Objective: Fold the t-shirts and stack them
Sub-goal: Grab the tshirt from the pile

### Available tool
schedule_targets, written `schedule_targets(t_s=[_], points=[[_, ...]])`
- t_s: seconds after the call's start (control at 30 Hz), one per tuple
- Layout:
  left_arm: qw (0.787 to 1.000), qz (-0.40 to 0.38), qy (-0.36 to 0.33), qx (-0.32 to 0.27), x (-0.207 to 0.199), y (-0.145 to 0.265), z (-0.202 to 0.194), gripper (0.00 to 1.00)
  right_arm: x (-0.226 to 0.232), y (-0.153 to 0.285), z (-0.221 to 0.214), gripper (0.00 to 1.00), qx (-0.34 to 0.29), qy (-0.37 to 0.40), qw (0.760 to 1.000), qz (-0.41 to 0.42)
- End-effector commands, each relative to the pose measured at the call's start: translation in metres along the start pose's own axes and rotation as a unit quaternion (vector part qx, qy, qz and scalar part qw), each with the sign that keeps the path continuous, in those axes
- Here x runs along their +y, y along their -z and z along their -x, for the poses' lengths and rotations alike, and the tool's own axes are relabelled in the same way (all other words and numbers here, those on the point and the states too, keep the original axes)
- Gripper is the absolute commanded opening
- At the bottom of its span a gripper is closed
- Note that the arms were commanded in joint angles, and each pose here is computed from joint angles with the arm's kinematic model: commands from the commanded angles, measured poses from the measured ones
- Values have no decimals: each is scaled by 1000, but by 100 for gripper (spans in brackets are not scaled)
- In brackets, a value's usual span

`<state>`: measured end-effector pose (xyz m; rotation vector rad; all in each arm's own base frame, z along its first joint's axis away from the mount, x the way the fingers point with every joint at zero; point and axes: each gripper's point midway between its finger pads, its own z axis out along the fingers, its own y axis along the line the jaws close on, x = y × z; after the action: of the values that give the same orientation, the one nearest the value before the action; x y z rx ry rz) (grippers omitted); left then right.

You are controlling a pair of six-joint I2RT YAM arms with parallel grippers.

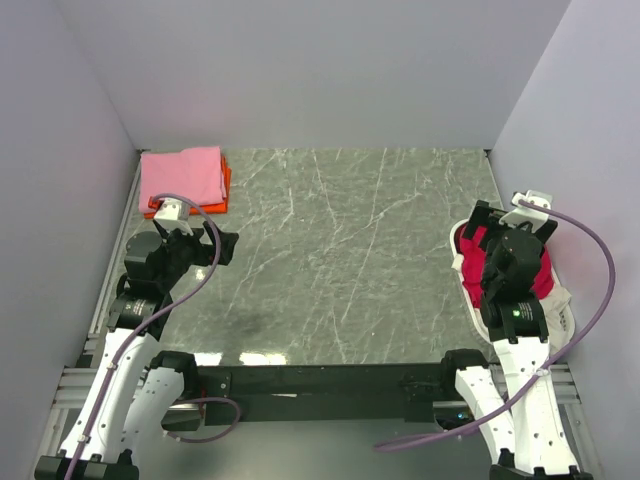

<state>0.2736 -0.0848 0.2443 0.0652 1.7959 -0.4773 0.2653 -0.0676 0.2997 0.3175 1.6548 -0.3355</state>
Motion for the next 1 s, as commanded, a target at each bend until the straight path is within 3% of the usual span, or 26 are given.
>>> schedule_targets(t_s=[0.0, 0.2, 0.5, 0.7, 0.77, 0.97], points=[[1000, -12, -4, -11, -6, 1, 7, 99, -5, 0, 14, 100, -24, 23, 999, -3], [1000, -10, -4, -11, -5, 1, 7, 99, 7, 4, 0, 100, 52, 130, 986, 84], [1000, -14, -2, -7, -7, 1, 6, 100, -19, 1, -22, 99, 140, 169, 973, 72], [1000, -28, 1, -5, -12, 2, 6, 99, -47, -8, -57, 92, 248, 150, 955, 67], [999, -32, 1, -7, -14, 3, 7, 100, -51, -18, -59, 89, 251, 136, 956, 68], [999, -37, -2, -7, -17, 3, 6, 100, -51, -77, -90, 77, 319, 87, 942, 62]])
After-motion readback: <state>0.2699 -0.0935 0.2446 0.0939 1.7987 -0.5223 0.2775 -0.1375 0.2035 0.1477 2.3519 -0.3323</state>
